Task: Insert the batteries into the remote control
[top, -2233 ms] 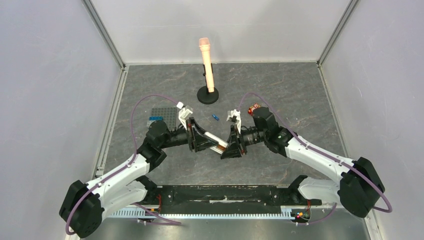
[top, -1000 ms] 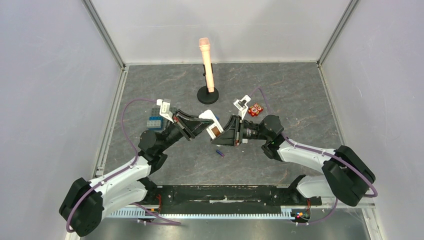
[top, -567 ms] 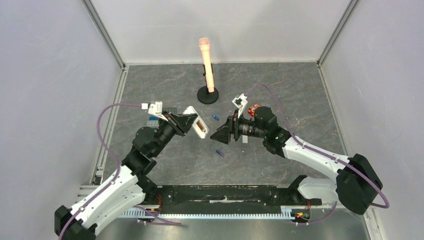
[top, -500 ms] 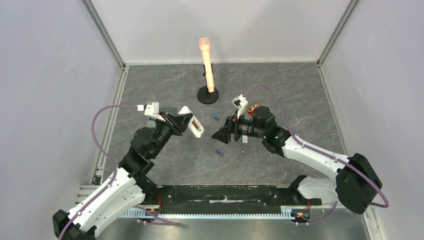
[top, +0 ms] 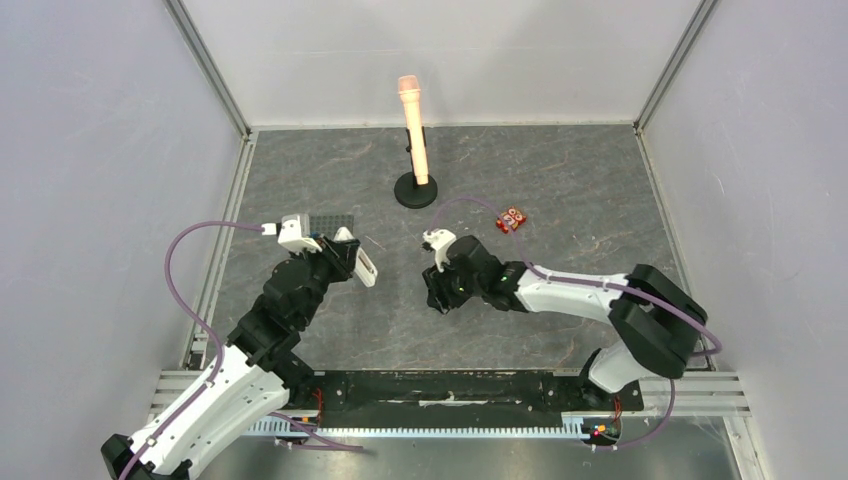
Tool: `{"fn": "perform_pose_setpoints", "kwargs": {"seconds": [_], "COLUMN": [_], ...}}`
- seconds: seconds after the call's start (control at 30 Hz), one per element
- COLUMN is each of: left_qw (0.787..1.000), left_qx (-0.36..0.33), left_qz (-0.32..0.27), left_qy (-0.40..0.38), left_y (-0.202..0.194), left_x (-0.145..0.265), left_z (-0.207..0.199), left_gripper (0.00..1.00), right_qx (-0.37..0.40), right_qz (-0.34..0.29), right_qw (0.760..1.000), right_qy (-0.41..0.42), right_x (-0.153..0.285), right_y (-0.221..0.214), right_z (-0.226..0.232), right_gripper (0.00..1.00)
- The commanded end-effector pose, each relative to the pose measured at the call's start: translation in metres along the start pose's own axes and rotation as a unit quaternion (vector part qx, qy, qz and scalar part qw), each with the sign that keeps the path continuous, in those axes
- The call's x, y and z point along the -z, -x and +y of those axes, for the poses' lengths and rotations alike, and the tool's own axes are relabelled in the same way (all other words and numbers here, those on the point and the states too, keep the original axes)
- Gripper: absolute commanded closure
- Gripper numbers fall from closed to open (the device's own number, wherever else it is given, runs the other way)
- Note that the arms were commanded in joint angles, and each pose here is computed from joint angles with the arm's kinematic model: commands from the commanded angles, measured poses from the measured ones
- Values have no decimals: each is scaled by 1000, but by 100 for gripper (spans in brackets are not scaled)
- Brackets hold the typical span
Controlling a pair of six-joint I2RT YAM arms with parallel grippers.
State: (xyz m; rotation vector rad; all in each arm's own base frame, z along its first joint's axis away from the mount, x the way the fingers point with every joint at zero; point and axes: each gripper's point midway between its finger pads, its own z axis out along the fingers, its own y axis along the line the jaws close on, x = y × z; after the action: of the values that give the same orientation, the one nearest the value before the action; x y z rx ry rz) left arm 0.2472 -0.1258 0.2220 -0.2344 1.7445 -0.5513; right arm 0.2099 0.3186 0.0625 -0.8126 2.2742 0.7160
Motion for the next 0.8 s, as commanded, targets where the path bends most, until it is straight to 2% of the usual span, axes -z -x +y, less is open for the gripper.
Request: {"fn": "perform_pose_setpoints", "kwargs": {"seconds": [0.0,0.3,0.6,0.77], "left_qw": [1000,1000,1000,1000], "left_qx": [-7,-9,-7,-5], "left_qz": [-26,-24,-22,-22], "left_qy": [12,16,19,19], "left_y": [19,17,14,14], "left_x": [2,3,4,5], "left_z": [1,4,6,6], "left_gripper": [98,98,98,98], "right_qx": [56,83,93,97], "right_qz": [-3,45,84,93], "right_qw": [996,990,988,986], "right_qy": [-72,-101,-89,-94], "right_x": [-12,-24,-31,-34], "right_y": [17,3,-16,-21], "right_z": [-8,-9,-5,-6], "right_gripper": [49,60,62,79]}}
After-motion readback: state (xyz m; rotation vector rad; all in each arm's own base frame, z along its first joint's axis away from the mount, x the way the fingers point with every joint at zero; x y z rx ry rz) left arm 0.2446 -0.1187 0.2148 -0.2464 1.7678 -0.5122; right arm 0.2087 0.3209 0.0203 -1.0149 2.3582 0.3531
